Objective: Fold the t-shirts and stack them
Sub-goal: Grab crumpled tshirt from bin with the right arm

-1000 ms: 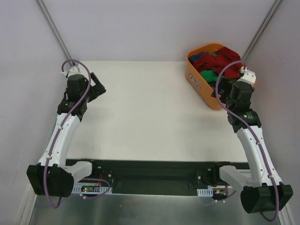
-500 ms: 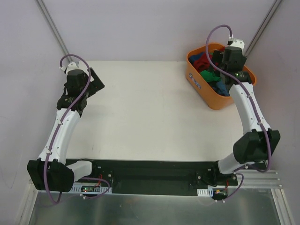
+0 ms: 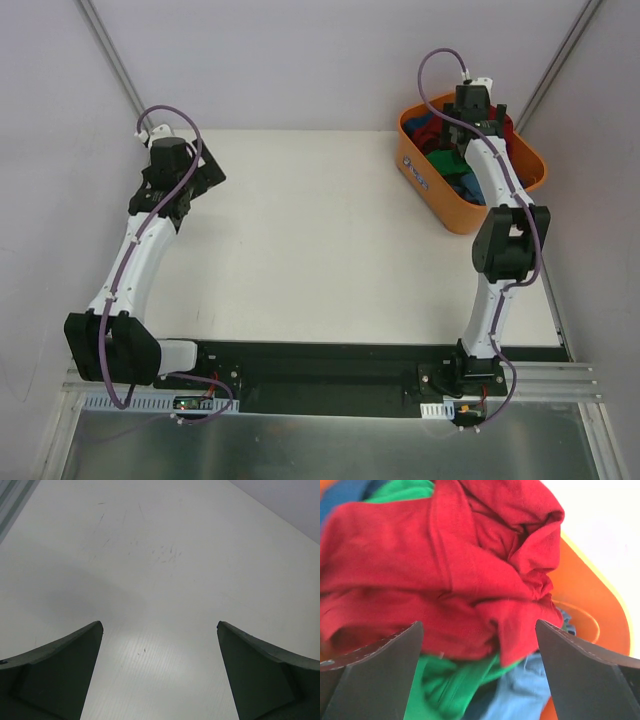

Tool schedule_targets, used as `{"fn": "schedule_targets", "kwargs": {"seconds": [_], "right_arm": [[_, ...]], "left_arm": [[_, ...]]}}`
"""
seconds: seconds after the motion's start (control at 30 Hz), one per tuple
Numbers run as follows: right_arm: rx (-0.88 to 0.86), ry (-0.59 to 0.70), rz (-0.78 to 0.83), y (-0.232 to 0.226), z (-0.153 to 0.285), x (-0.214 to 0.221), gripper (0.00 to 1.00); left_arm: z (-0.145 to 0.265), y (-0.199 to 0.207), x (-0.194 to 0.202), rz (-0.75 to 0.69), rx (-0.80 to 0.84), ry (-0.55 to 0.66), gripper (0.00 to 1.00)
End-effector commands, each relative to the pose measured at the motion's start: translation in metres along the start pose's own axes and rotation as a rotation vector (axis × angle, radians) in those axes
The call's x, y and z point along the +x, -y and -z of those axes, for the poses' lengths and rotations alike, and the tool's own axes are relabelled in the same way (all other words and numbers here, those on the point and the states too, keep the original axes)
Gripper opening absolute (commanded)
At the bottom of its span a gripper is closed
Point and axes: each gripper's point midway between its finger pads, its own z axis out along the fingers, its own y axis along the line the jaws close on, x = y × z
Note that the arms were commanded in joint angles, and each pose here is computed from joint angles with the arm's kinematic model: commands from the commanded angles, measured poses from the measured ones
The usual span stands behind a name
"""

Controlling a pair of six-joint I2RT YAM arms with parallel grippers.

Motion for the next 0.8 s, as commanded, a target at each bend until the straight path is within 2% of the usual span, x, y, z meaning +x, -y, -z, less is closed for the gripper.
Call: {"fn": "schedule_targets", "kwargs": {"seconds": [0.0, 0.1, 0.17, 0.2, 0.3, 0.37, 0.43, 0.47, 0.77], "right_arm": [[0.070, 0.029, -0.022, 0.023, -0.015, -0.017, 0.97], [0.063, 0.011, -0.069, 0.026, -0.031, -0.009, 0.85], [0.043, 0.006, -0.126, 0.024, -0.034, -0.007, 0.73], [0.031, 0.000, -0.146, 0.029, -0.037, -0.006, 0.58], [-0.032, 0.022, -0.150, 0.027, -0.025, -0.014, 0.29], [-0.063, 0.076, -0.146, 0.027, -0.018, -0.027, 0.23], [-0.070, 0.126, -0.152, 0.033, -0.005, -0.043, 0.05], [-0.058, 0.150, -0.153, 0.038, -0.001, -0.051, 0.01], [-0.024, 0.399, -0.225, 0.081, 0.074, -0.135, 0.01]], "left_arm": [[-0.001, 0.007, -0.019, -0.013, 0.010, 0.041, 0.99], [-0.004, 0.009, -0.018, -0.007, 0.015, 0.029, 0.99], [-0.007, 0.010, -0.016, -0.007, 0.020, 0.018, 0.99], [-0.008, 0.012, -0.015, -0.009, 0.026, 0.014, 0.99], [-0.008, 0.013, -0.015, -0.008, 0.033, 0.010, 0.99], [-0.007, 0.012, -0.014, -0.002, 0.031, 0.009, 0.99], [-0.008, 0.014, -0.014, -0.003, 0.037, 0.008, 0.99], [-0.008, 0.014, -0.015, -0.003, 0.039, 0.008, 0.99], [-0.001, 0.015, -0.016, 0.010, 0.050, 0.016, 0.99]]}}
